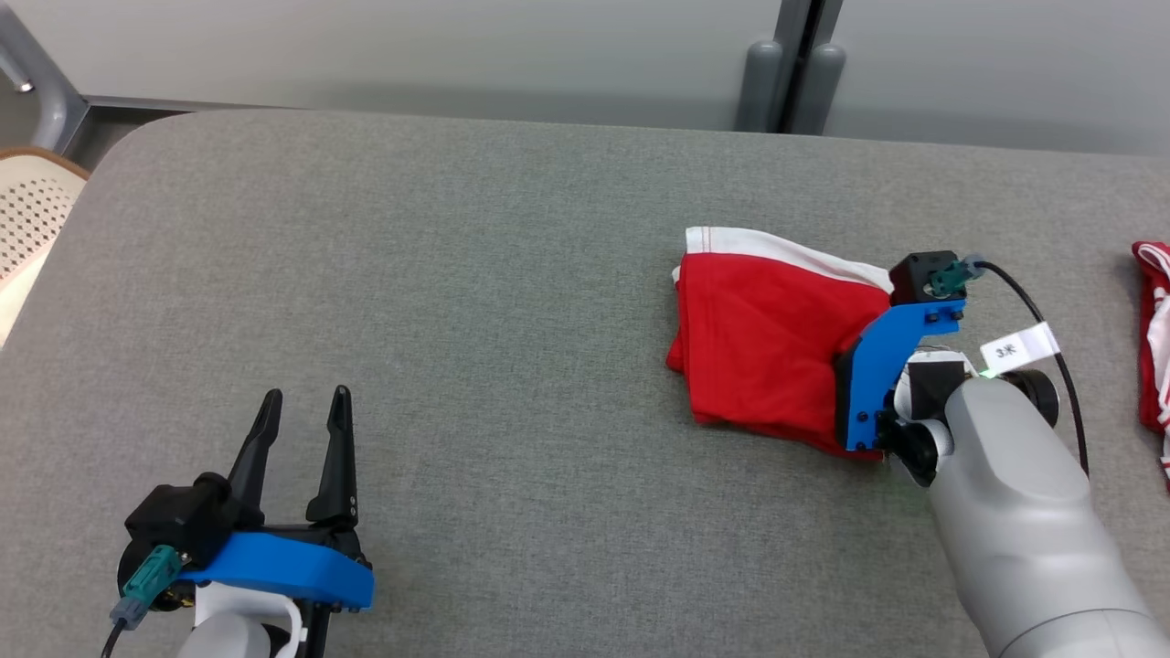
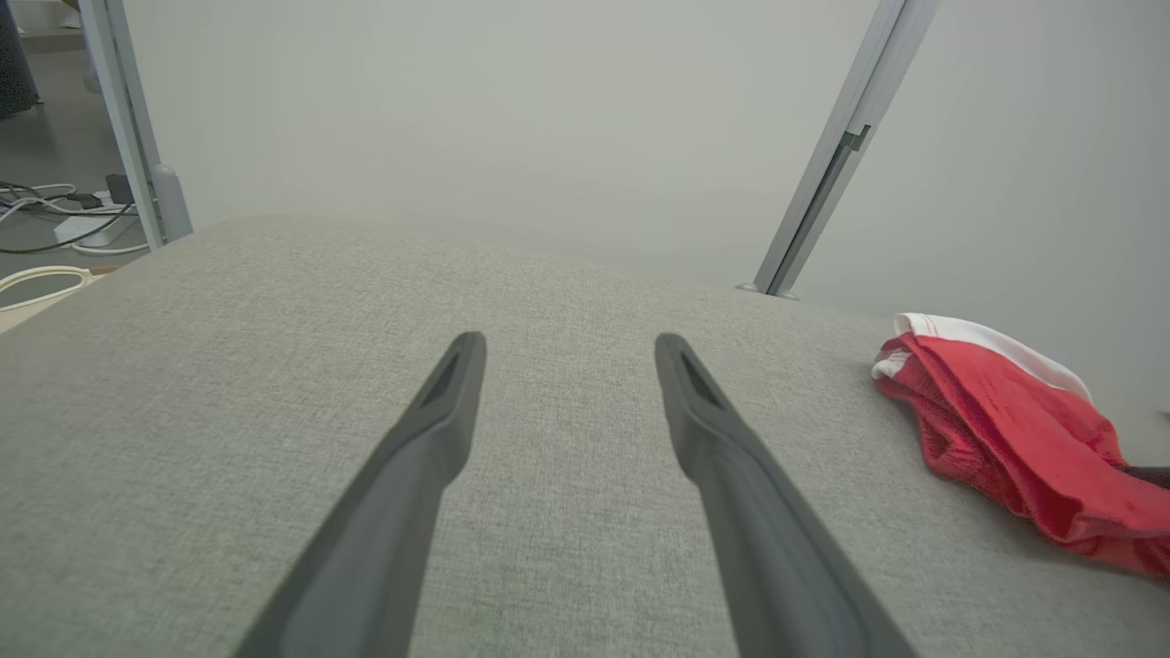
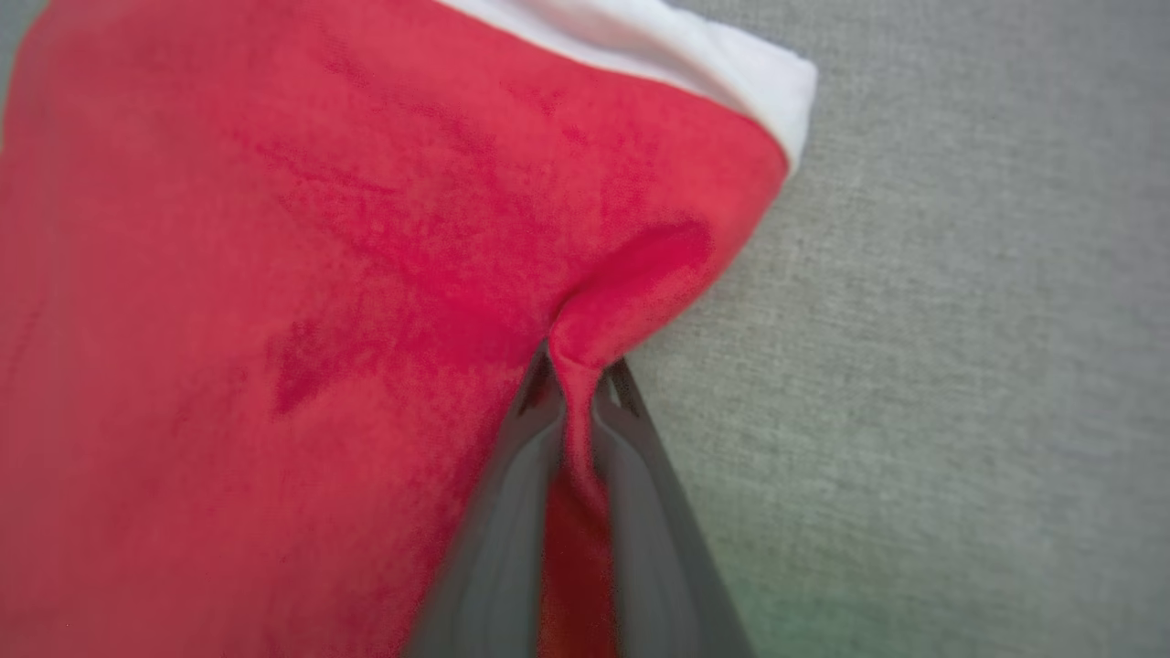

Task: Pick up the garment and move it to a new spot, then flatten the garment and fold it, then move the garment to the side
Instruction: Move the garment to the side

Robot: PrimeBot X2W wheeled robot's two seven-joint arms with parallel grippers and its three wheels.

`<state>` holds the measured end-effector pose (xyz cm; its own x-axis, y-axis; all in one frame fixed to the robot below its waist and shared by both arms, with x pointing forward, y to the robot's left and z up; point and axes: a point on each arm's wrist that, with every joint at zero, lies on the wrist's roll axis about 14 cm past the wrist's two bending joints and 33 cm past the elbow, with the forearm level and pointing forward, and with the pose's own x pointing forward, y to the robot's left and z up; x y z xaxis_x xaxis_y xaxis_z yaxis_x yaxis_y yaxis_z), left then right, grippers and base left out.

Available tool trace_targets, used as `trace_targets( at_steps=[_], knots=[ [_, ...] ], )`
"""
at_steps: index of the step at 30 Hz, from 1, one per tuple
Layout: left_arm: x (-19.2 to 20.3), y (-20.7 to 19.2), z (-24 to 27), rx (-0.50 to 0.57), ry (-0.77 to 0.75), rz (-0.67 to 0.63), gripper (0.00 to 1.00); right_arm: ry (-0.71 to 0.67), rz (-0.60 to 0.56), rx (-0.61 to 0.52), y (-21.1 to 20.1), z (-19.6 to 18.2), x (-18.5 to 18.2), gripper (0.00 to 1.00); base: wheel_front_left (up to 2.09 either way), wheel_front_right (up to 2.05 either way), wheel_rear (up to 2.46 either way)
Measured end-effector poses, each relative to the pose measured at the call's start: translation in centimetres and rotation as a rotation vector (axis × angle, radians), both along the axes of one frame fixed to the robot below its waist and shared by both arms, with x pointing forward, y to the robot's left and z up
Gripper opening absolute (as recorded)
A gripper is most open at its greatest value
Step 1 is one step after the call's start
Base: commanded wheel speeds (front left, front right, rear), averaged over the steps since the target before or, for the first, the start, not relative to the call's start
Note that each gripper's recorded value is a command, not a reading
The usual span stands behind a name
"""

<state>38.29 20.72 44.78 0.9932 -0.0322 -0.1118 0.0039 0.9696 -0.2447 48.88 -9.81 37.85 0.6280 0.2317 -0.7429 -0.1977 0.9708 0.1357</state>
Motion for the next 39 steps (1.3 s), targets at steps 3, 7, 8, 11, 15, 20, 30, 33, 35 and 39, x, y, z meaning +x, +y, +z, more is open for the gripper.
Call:
trace_targets(
  at_steps=[3, 7, 8, 11, 15, 20, 30, 33, 35, 39],
  knots=[
    [0.2, -0.6, 0.1, -0.003, -0.006, -0.021, 1.00, -0.046, 0.058, -0.098, -0.6, 1.1, 0.4, 0.00, 0.00, 0.00, 0.00],
    [0.6, -1.8, 0.5, -0.006, -0.022, -0.055, 1.00, -0.139, 0.108, -0.249, -2.9, 4.5, 2.1, 0.00, 0.00, 0.00, 0.00],
    [0.7, -2.0, 0.6, -0.008, -0.027, -0.061, 1.00, -0.158, 0.113, -0.289, -3.8, 5.3, 2.4, 0.00, 0.00, 0.00, 0.00],
    [1.1, -3.1, 0.8, -0.024, -0.037, -0.087, 1.00, -0.182, 0.114, -0.411, -7.1, 7.4, 2.7, 0.00, 0.00, 0.00, 0.00],
    [2.3, -5.3, 1.9, -0.037, -0.077, -0.143, 1.00, -0.209, 0.084, -0.531, -11.9, 10.0, 2.5, 0.00, 0.00, 0.00, 0.00],
    [3.4, -8.6, 2.6, -0.049, -0.107, -0.238, 1.00, -0.191, 0.119, -0.734, -17.6, 11.4, 1.0, 0.00, 0.00, 0.00, 0.00],
    [6.3, -11.0, 0.9, -0.058, -0.084, -0.320, 1.00, -0.149, 0.161, -0.894, -25.7, 12.7, 1.2, 0.00, 0.00, 0.00, 0.00],
    [7.2, -11.4, 0.0, -0.056, -0.070, -0.337, 1.00, -0.130, 0.135, -0.895, -27.7, 12.4, 1.3, 0.00, 0.00, 0.00, 0.00],
    [7.9, -11.4, -0.6, -0.053, -0.060, -0.346, 1.00, -0.122, 0.129, -0.900, -28.9, 11.8, 1.4, 0.00, 0.00, 0.00, 0.00],
    [9.2, -11.6, -1.8, -0.051, -0.043, -0.359, 1.00, -0.108, 0.114, -0.908, -30.8, 10.1, 1.9, 0.00, 0.00, 0.00, 0.00]
  ],
)
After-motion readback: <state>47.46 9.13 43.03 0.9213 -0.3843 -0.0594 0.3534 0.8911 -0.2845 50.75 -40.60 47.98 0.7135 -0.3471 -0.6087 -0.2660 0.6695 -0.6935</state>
